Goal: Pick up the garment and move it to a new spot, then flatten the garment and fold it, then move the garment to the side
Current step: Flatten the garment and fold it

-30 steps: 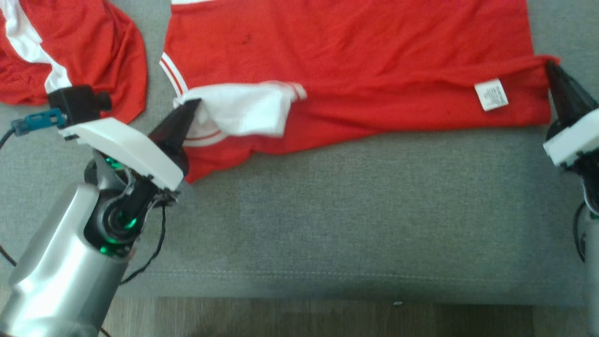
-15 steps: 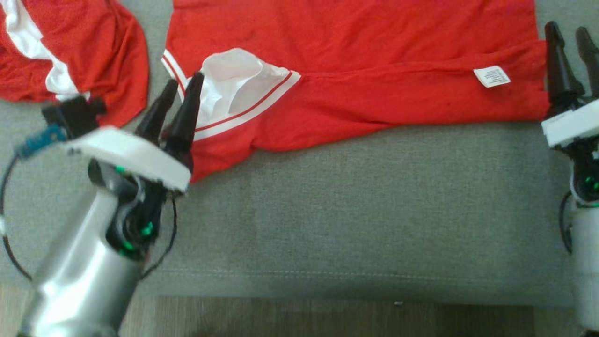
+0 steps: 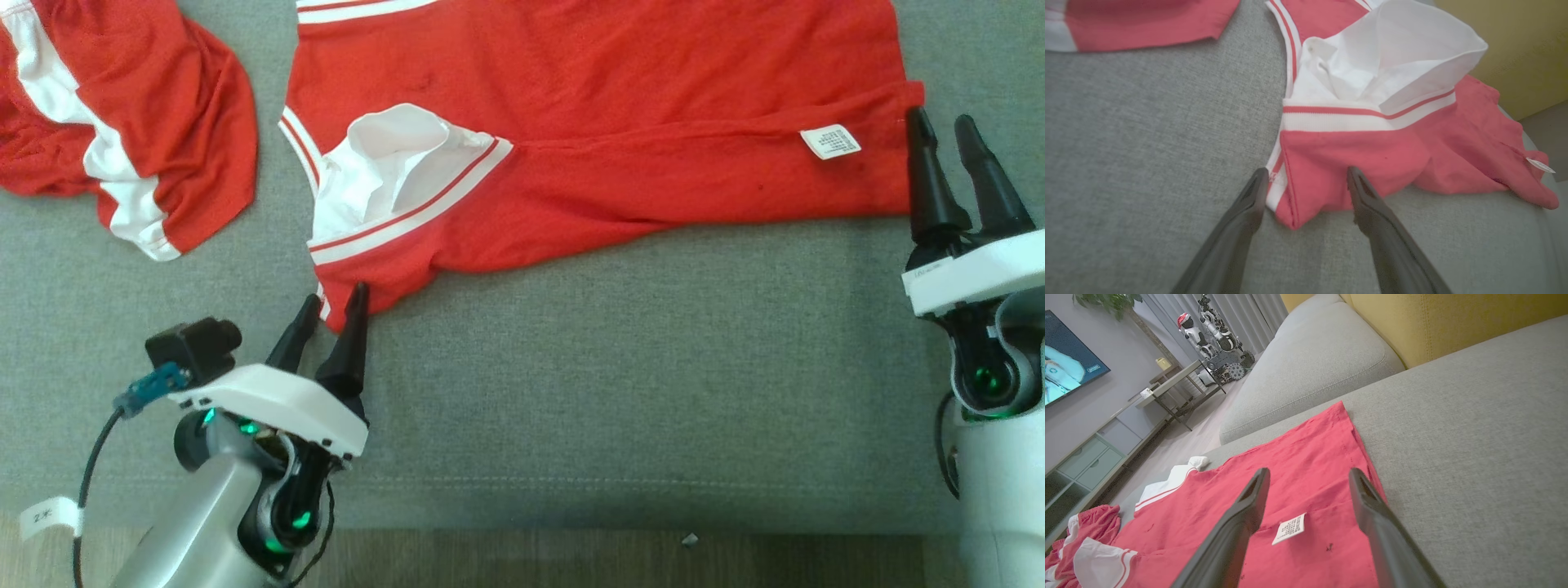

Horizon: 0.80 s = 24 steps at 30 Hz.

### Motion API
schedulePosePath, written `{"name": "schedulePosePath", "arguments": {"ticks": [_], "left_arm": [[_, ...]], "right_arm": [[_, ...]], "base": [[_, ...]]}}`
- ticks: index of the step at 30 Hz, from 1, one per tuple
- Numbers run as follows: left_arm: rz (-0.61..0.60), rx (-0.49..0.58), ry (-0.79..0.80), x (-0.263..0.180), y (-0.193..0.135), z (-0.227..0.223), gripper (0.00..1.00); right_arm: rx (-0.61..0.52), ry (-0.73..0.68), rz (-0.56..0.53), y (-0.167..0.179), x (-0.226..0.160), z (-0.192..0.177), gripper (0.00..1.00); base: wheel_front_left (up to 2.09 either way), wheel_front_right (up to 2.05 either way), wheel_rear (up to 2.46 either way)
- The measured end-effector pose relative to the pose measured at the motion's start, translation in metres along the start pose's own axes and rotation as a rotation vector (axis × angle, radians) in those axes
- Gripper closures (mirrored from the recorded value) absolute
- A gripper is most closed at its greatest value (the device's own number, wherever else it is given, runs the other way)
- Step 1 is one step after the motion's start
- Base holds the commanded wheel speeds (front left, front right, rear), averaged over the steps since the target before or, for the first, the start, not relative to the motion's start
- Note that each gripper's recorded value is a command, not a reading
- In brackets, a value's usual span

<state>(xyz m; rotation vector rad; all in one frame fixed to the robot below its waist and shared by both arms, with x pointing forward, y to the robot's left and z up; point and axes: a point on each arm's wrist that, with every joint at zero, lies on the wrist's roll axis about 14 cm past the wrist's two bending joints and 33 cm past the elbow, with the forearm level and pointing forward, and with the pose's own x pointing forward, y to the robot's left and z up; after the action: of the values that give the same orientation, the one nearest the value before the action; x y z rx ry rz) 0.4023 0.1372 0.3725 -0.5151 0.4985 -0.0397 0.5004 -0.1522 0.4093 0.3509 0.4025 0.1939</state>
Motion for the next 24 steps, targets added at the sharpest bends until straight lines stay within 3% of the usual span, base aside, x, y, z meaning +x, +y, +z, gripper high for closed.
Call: {"name": "schedulePosePath", "arguments": {"ticks": [6, 7, 9, 14, 19, 24], "left_arm": [[0.024, 0.045, 0.016, 0.007, 0.004, -0.003, 0.00], [0.023, 0.048, 0.026, 0.007, 0.004, -0.005, 0.55], [0.022, 0.055, 0.037, 0.005, 0.004, -0.007, 1.00], [0.006, 0.060, 0.055, -0.003, 0.001, -0.013, 1.00], [0.002, 0.065, 0.038, -0.011, 0.002, -0.011, 1.00], [-0.001, 0.068, 0.020, -0.015, 0.004, -0.009, 1.00]], "right_arm": [[-0.047, 0.045, -0.037, -0.010, -0.004, -0.007, 0.00], [-0.054, 0.061, -0.047, -0.013, -0.005, -0.010, 0.00], [-0.062, 0.098, -0.065, -0.018, -0.008, -0.015, 0.00], [-0.084, 0.205, -0.111, -0.031, -0.015, -0.033, 0.00], [-0.185, 0.309, -0.181, -0.054, -0.021, -0.044, 0.00], [-0.176, 0.422, -0.161, -0.044, -0.022, -0.065, 0.04]], "base": [[0.00, 0.00, 0.00], [0.00, 0.00, 0.00], [0.00, 0.00, 0.00], [0.00, 0.00, 0.00], [0.00, 0.00, 0.00], [0.00, 0.00, 0.00]]}}
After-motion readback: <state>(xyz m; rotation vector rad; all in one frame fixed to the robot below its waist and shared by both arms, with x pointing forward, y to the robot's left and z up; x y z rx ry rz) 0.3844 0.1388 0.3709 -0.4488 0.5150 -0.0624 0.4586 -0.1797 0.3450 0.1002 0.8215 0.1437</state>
